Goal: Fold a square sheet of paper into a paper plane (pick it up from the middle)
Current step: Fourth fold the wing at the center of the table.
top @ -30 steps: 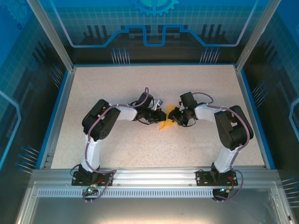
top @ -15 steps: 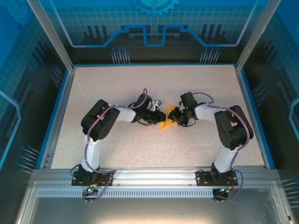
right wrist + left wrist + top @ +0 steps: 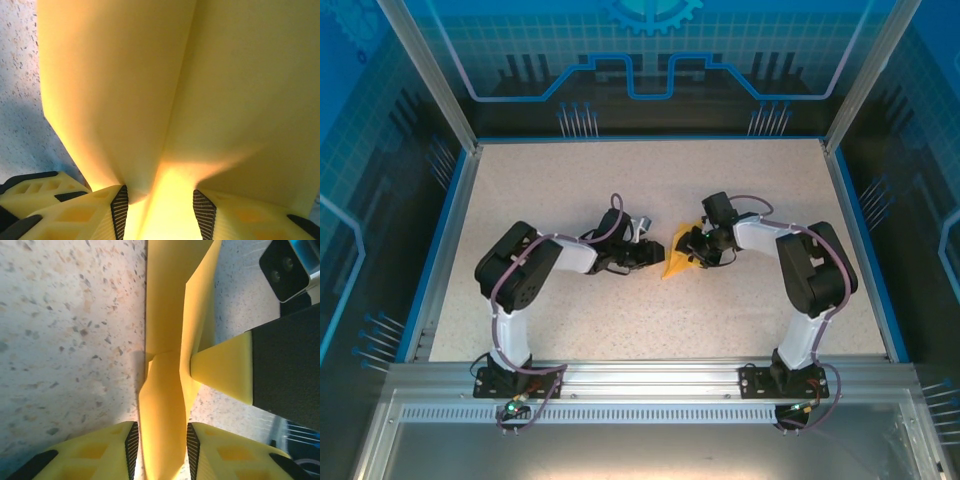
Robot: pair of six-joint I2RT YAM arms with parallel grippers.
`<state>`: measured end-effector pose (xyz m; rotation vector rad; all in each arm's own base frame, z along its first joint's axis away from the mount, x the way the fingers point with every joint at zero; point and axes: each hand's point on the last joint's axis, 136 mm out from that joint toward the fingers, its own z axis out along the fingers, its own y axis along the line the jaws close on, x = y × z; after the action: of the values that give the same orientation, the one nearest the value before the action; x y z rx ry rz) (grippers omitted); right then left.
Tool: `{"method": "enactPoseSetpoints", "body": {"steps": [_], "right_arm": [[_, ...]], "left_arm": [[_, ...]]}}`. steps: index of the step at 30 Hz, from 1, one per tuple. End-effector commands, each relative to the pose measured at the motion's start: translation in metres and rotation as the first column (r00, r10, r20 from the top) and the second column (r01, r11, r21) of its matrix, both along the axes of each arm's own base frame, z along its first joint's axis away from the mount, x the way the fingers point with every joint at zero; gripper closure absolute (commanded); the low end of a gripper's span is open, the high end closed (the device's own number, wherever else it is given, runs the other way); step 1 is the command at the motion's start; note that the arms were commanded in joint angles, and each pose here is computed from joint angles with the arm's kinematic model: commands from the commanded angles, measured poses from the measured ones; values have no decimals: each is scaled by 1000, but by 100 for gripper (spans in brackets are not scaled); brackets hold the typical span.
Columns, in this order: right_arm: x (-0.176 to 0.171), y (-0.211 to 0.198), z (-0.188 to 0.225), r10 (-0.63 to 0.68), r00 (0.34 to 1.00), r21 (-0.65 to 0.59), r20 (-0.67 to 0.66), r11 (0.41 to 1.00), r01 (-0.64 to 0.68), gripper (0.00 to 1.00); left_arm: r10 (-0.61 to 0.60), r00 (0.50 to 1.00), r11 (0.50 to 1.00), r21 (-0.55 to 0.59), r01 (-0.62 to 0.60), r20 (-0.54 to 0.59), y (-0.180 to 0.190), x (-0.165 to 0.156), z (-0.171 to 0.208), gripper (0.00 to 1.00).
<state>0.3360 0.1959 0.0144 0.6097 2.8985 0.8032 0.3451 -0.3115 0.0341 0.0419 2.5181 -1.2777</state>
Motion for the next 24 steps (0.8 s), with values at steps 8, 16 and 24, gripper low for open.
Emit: {"method": "enactPoseSetpoints", "body": {"steps": [8, 16, 24], "right_arm": [[-59, -47, -63, -119, 956, -288, -267, 957, 39, 53], [-68, -49, -71, -171, 936, -299, -307, 951, 76, 55], [-71, -52, -73, -188, 928, -313, -321, 946, 84, 57]], "left_arm": [[-61, 977, 996, 80, 46, 204, -5, -3, 13, 58], [-149, 946, 965, 251, 76, 287, -6, -12, -2, 51], [-185, 940, 949, 302, 94, 287, -10, -11, -11, 51]]}}
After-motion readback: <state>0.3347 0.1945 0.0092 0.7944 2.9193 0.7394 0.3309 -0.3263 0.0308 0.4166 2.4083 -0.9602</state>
